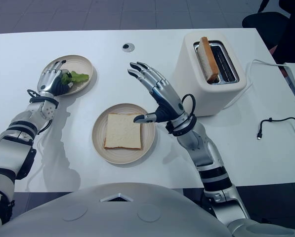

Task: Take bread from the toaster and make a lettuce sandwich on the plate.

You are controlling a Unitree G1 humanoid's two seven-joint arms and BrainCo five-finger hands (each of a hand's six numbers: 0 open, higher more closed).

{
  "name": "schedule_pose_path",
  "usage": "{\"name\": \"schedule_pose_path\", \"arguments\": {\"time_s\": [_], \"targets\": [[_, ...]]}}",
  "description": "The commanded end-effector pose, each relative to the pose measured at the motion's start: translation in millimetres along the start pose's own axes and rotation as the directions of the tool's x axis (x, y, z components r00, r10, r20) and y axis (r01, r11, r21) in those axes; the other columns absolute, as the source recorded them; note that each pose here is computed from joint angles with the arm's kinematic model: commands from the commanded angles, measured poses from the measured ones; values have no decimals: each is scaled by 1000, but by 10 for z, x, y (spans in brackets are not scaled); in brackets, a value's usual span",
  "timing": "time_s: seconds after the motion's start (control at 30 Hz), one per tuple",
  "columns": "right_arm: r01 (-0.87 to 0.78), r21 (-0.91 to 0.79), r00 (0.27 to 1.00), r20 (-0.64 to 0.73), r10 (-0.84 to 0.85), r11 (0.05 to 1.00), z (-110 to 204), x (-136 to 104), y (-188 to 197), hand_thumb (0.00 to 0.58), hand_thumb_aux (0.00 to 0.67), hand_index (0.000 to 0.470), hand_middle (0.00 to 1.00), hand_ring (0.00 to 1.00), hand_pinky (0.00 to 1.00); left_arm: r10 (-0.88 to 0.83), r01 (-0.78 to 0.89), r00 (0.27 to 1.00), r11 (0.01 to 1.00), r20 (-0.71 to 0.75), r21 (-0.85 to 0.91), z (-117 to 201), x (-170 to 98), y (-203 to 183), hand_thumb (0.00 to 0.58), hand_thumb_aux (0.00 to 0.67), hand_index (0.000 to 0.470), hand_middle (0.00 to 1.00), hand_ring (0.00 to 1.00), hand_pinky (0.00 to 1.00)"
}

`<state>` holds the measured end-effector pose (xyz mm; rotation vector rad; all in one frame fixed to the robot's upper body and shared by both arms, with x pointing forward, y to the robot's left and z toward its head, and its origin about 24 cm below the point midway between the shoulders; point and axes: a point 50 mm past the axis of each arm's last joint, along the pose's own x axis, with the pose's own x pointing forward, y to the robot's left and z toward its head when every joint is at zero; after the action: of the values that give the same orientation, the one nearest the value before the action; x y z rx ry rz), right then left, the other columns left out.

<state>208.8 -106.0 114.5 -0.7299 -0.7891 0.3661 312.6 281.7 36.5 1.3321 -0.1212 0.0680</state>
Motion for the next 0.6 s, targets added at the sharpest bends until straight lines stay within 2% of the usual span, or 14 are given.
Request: {"name": "schedule_pose_path", "arguments": {"time_s": [0.03,0.13,0.23,0.4,0.5,0.6], "targets": [[63,52,998,-14,-62,997,36,-4,-62,0,0,0,0,0,0,63,-24,989,962,136,-271,299,-92,-32,577,623,437,0,0,0],[113,86,994,-25,-111,990,28,6,-125,0,0,0,0,0,0,64,124,940,851,336,-510,808,-329,-186,578,628,441,0,0,0],[131,91,991,-31,-129,987,10,-6,-193,0,0,0,0,0,0,36,281,875,774,483,-567,1126,-610,-281,578,636,446,0,0,0],[173,84,983,-73,-167,981,-49,-91,-355,0,0,0,0,0,0,-53,441,778,756,627,-484,1230,-1007,-309,580,670,470,0,0,0],[174,81,981,-106,-165,981,-101,-153,-356,0,0,0,0,0,0,-24,410,786,768,618,-492,1190,-989,-215,580,670,470,0,0,0],[162,87,982,-108,-152,983,-122,-140,-337,0,0,0,0,0,0,-8,456,738,743,674,-490,1288,-1082,-176,580,670,470,0,0,0]]}}
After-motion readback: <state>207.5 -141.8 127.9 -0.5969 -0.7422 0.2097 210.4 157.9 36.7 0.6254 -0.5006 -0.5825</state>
